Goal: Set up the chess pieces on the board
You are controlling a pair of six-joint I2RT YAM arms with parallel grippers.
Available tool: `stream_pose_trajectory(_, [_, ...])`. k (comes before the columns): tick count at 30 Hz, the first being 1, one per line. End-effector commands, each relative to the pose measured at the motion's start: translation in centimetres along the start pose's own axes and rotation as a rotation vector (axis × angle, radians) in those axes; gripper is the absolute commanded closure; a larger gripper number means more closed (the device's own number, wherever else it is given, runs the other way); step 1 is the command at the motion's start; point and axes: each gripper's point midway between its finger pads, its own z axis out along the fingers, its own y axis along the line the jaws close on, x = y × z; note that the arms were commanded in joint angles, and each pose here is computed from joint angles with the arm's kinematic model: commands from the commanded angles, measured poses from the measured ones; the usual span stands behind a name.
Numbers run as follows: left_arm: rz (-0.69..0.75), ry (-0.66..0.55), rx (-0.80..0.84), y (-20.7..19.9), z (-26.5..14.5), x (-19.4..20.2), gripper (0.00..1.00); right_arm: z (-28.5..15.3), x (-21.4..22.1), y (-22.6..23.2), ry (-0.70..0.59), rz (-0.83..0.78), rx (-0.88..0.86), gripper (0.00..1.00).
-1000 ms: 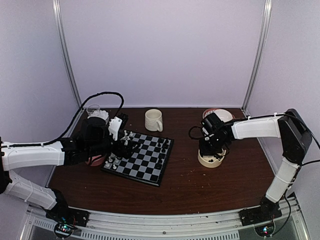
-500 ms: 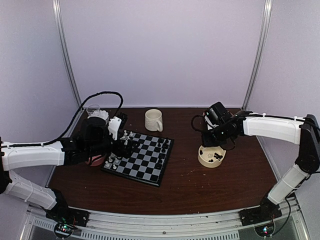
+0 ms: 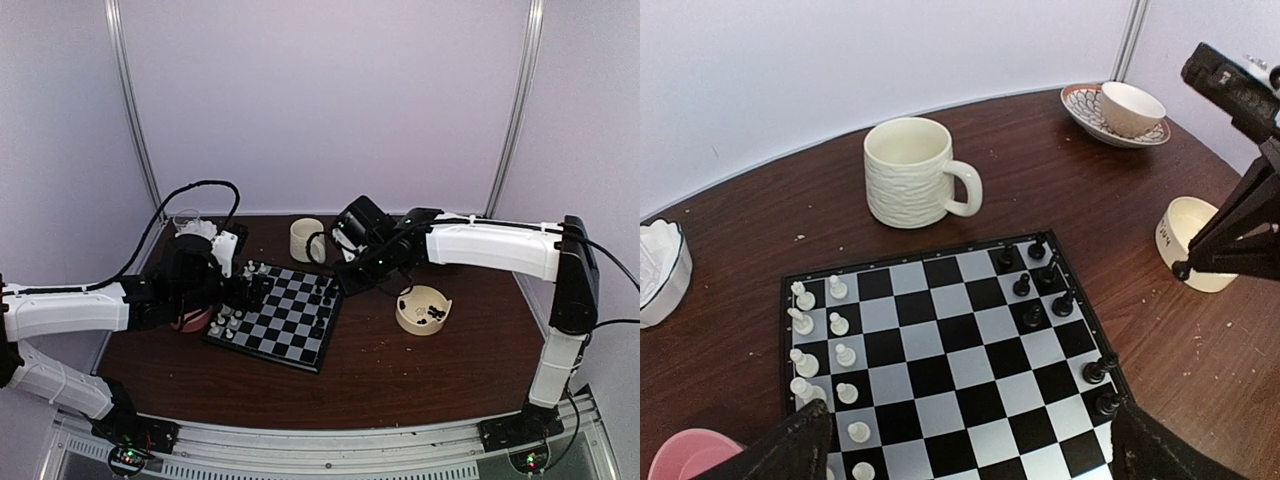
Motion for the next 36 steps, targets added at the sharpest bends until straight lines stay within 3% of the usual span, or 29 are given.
stream_pose_trajectory(1, [-0.038, -0.048, -0.064, 1.3, -0.5, -1.3, 0.02, 1.6, -0.4, 1.7, 0.053, -0.05, -0.014, 0.99])
stream_pose_trajectory(15, [-0.059, -0.058, -0.11, 2.2, -0.9, -1.3, 0.03, 6.7, -0.9, 5.8, 0.133, -0.152, -0.01, 0.99])
stream_pose_trajectory(36, [-0.134, -0.134, -0.271, 5.5, -3.4, -1.7, 0.03, 10.6, -0.6, 4.7, 0.185, -0.193, 0.117, 0.98])
